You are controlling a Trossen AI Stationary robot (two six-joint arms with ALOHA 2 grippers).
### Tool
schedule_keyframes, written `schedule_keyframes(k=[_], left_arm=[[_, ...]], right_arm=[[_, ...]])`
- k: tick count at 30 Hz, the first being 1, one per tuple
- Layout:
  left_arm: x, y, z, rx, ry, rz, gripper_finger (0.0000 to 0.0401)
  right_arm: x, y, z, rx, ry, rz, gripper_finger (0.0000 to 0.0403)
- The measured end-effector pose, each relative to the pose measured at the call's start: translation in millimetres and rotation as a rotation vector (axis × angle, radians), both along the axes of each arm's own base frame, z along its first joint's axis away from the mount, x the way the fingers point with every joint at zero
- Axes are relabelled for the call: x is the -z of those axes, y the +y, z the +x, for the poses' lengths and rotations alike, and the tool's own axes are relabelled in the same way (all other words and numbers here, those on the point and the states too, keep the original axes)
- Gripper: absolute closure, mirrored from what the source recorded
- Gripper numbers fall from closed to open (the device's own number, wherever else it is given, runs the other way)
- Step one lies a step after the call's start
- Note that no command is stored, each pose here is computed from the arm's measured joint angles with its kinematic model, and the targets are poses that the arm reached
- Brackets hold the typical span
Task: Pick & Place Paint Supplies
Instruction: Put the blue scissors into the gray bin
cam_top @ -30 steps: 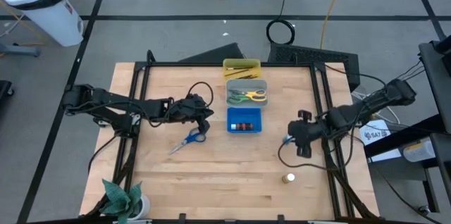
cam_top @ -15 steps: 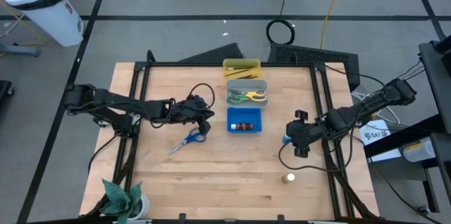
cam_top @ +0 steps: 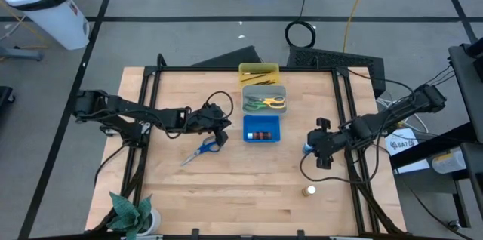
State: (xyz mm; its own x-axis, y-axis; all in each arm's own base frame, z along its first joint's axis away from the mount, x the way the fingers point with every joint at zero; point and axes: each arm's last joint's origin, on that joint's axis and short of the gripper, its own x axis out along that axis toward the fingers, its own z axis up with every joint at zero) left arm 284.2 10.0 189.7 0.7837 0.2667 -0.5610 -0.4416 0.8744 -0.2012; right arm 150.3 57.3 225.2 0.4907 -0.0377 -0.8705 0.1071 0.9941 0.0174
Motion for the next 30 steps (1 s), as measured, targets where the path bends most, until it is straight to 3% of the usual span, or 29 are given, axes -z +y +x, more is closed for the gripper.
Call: schedule_keyframes(k=[4,10,17,23,27,30], left_arm=[[-0.1,0.0,0.1,0.000,-0.001,0.000,0.0366],[-0.9,0.0,0.6,0.000,-0.011,-0.001,0.0366],[-0.9,0.0,0.6,0.003,-0.010,0.004,0.0366],[-0.8,0.0,0.6,0.003,-0.010,0.002,0.0366],[1.8,-1.5,-1.2,0.042,0.023,-0.033,0.0366],[10.1,-5.8,-7.7,0.105,0.129,-0.107,0.0366]], right_arm=[[-5.5,0.1,-0.2,0.007,-0.059,0.035,0.0247],[-18.2,5.0,10.9,0.122,-0.238,0.207,0.0246],[-30.8,9.1,21.5,0.068,-0.404,0.233,0.0247],[-41.9,12.9,30.7,-0.081,-0.553,0.140,0.0236],[-43.3,16.0,36.7,-0.134,-0.594,0.106,0.0198],[-41.7,16.3,37.3,-0.139,-0.583,0.098,0.0167]])
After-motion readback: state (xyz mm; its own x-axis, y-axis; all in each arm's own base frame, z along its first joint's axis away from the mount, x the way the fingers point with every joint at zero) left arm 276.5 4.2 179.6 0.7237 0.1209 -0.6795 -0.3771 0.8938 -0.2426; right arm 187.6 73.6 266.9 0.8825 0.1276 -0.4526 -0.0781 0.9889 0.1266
